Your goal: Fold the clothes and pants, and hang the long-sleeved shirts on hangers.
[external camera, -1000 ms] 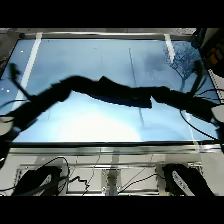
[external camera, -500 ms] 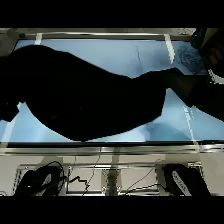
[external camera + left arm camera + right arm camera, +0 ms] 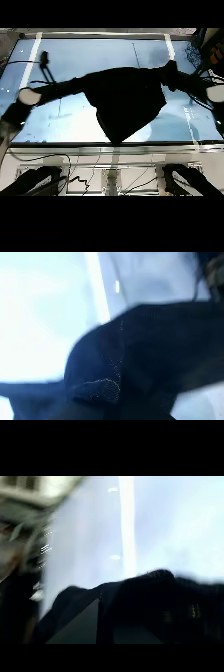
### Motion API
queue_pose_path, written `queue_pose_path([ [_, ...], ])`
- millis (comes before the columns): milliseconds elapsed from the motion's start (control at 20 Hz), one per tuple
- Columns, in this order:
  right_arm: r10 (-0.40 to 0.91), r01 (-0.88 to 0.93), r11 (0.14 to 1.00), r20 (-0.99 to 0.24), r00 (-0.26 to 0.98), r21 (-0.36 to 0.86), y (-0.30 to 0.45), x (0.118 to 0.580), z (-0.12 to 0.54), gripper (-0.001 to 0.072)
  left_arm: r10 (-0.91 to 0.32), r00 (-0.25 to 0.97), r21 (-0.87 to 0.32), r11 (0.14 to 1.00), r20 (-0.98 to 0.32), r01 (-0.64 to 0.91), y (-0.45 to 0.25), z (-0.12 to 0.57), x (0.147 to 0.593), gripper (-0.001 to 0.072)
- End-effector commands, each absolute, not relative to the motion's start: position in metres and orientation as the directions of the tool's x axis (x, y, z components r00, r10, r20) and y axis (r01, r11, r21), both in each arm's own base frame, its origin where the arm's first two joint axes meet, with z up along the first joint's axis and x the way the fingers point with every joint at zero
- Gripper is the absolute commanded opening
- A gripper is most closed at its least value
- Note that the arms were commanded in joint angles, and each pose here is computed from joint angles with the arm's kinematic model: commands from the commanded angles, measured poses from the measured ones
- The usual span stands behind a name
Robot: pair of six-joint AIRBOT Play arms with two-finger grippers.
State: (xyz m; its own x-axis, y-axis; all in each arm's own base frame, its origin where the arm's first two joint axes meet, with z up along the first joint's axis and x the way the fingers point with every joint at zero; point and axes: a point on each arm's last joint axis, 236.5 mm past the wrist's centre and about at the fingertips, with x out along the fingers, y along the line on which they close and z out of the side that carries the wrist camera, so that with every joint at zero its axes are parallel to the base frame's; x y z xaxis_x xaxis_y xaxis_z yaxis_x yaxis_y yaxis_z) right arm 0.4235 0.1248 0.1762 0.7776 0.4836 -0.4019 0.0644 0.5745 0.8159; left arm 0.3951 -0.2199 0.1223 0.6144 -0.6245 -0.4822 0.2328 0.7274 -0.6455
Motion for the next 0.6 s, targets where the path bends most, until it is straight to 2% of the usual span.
queue_pose_path([
  [0, 0.391, 0.239, 0.593, -0.534, 0.750, 0.769, 0.104, 0.470, 0.083, 0.0040, -0.668, 0.501, -0.680, 0.707, -0.551, 0.195, -0.272, 0.050, 0.406, 0.0019],
  [100, 0.372, 0.249, 0.630, -0.567, 0.735, 0.736, 0.094, 0.475, 0.064, 0.0040, -0.683, 0.484, -0.676, 0.701, -0.547, 0.227, -0.283, 0.052, 0.400, 0.0019],
  [150, 0.356, 0.227, 0.677, -0.582, 0.732, 0.700, 0.084, 0.475, 0.060, 0.0040, -0.696, 0.463, -0.682, 0.693, -0.549, 0.233, -0.285, 0.054, 0.394, 0.0019],
  [250, 0.344, 0.208, 0.754, -0.645, 0.682, 0.623, 0.065, 0.464, 0.050, 0.0040, -0.743, 0.341, -0.710, 0.661, -0.576, 0.243, -0.296, 0.051, 0.363, 0.0019],
  [400, 0.284, 0.242, 0.854, -0.804, 0.523, 0.460, 0.023, 0.425, 0.023, 0.0039, -0.787, 0.074, -0.759, 0.612, -0.613, 0.222, -0.321, 0.040, 0.292, 0.0020],
  [550, 0.177, 0.277, 0.909, -0.889, 0.422, 0.312, -0.020, 0.399, 0.004, 0.0040, -0.783, -0.061, -0.764, 0.583, -0.619, 0.276, -0.359, 0.034, 0.237, 0.0020],
])
